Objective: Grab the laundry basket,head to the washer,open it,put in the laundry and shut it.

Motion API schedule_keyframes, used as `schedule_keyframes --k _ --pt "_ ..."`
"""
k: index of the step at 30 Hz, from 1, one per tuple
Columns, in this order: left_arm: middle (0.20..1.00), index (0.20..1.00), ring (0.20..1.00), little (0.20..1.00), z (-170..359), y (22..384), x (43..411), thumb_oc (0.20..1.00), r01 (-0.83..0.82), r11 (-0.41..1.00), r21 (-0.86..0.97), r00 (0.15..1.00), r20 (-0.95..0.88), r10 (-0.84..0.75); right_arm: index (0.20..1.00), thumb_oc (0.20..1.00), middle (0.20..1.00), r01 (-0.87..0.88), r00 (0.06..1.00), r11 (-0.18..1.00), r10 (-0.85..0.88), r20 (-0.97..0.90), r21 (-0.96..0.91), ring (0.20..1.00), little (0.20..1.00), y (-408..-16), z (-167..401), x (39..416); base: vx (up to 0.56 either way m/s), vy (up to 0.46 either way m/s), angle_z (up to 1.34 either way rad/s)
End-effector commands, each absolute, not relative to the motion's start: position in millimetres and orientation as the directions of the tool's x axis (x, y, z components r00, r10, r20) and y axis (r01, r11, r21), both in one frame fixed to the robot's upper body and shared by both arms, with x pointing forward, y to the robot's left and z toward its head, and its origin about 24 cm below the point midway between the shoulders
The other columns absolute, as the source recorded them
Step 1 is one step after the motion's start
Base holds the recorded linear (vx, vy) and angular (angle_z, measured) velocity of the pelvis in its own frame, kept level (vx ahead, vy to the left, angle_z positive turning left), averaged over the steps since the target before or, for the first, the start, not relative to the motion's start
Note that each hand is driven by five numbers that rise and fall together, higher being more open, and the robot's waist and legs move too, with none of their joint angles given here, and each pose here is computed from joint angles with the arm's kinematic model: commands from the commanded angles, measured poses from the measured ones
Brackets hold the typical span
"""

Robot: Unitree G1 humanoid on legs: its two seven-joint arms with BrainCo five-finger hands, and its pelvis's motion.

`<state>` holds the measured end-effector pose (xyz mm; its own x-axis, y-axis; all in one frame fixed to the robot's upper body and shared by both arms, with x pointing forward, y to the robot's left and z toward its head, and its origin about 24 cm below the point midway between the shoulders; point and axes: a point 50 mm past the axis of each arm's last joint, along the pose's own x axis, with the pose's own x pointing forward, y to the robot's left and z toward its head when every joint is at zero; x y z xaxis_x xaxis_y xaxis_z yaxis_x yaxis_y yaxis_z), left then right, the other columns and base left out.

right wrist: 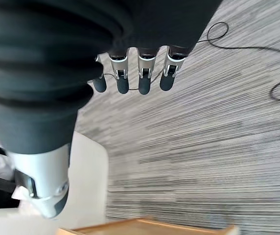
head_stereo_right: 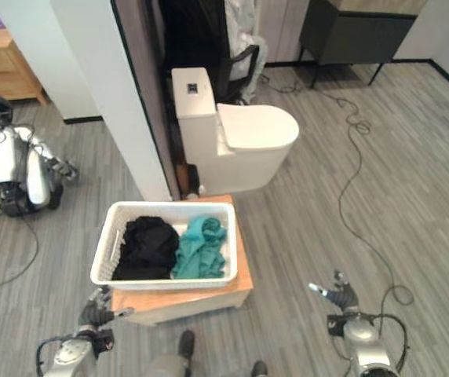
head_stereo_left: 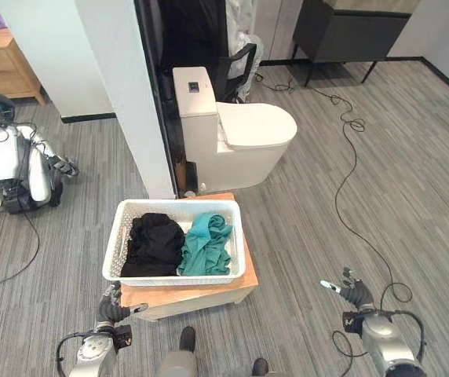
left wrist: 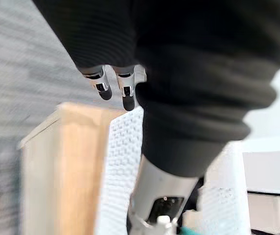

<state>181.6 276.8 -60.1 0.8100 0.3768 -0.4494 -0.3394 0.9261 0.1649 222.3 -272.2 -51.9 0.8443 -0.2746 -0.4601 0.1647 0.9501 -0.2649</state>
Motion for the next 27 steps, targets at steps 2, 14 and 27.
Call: schedule_keyframes --k 2,14,27 --pt "1.0 1.0 1.0 1.0 -14 276 221 1.0 -0.356 0.894 0.274 0.883 -0.215 0.417 1.0 1.0 1.0 0.224 0.901 0.92 -0.321 -0.291 -0.32 1.0 1.0 -291 -5 258 0.01 0.085 -0.2" --pt "1.0 1.0 1.0 1.0 79 280 257 1.0 -0.341 0.803 0.488 0.939 0.138 0.315 1.0 1.0 1.0 0.171 0.942 0.919 -0.258 -0.214 -0.354 1.0 1.0 -276 23 288 0.0 0.012 0.05" --pt "1.0 1.0 1.0 1.0 94 277 329 1.0 -0.392 0.742 0.543 0.906 0.091 0.413 1.0 1.0 1.0 0.045 0.986 0.971 -0.081 -0.143 -0.236 1.0 1.0 -212 49 328 -0.07 -0.001 -0.02"
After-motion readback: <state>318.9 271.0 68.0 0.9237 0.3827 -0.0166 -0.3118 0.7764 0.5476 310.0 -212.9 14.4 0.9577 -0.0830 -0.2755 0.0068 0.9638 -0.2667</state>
